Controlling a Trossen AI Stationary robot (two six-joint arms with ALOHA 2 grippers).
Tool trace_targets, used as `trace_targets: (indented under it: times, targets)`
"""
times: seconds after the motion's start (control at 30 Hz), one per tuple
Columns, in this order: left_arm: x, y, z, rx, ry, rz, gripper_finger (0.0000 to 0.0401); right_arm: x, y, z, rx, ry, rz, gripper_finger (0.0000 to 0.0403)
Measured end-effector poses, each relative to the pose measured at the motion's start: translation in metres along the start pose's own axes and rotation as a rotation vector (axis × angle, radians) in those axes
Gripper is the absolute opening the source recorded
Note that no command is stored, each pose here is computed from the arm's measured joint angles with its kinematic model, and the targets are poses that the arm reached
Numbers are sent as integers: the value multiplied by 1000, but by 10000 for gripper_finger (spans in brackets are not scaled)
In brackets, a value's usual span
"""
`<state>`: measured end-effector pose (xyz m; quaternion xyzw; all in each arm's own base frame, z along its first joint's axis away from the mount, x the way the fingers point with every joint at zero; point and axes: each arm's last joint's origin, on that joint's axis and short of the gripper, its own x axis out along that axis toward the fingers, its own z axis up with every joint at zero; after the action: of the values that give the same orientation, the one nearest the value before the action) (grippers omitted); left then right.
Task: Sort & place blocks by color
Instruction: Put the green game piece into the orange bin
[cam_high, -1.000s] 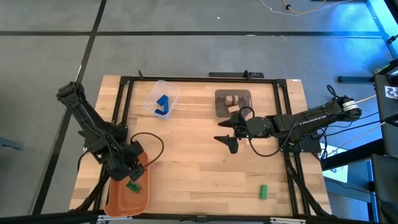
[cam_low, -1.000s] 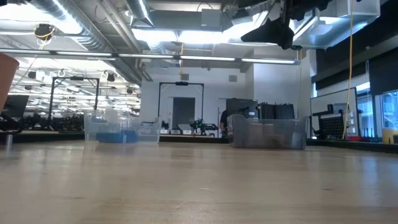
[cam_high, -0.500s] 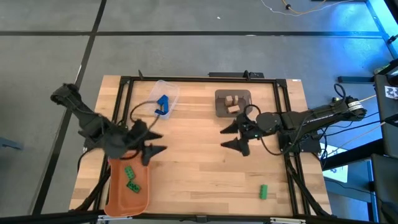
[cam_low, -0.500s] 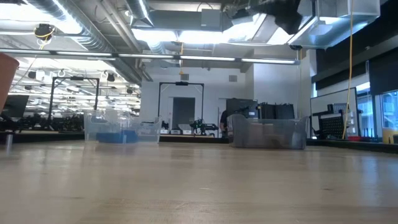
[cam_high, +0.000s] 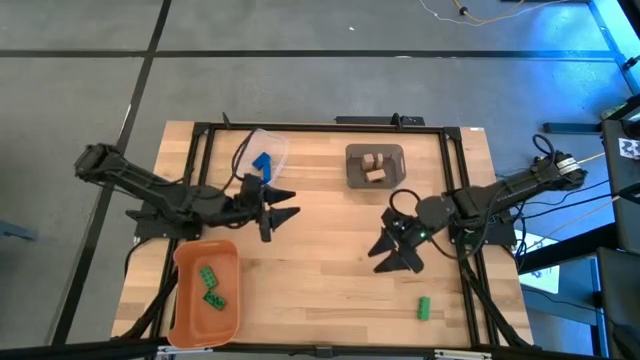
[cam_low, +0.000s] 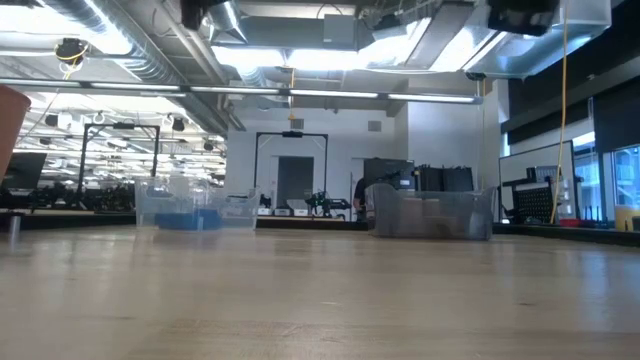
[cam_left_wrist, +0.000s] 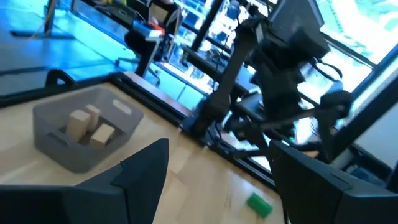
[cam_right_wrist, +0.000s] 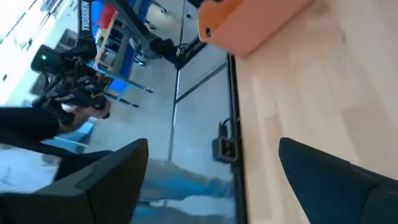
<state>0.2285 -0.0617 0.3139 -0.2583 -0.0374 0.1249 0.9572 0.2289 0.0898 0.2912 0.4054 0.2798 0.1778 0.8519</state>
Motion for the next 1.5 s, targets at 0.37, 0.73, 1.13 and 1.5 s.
trace_targets:
  times: [0.37, 0.73, 1.13, 1.5]
  targets:
    - [2, 1, 6, 56, -19, -7, 265, 0, 1, -58, 578, 153, -338, 360]
    - [2, 0, 7, 107, -12, -39, 265, 21, 5, -139, 1016, 353, -698, 360]
    - [3, 1, 8, 125, -1, -64, 265, 50, -22, -183, 1056, 428, -994, 360]
    - [7, 6, 13, 107, -36, -32, 265, 64, -38, -189, 1043, 387, -1062, 322]
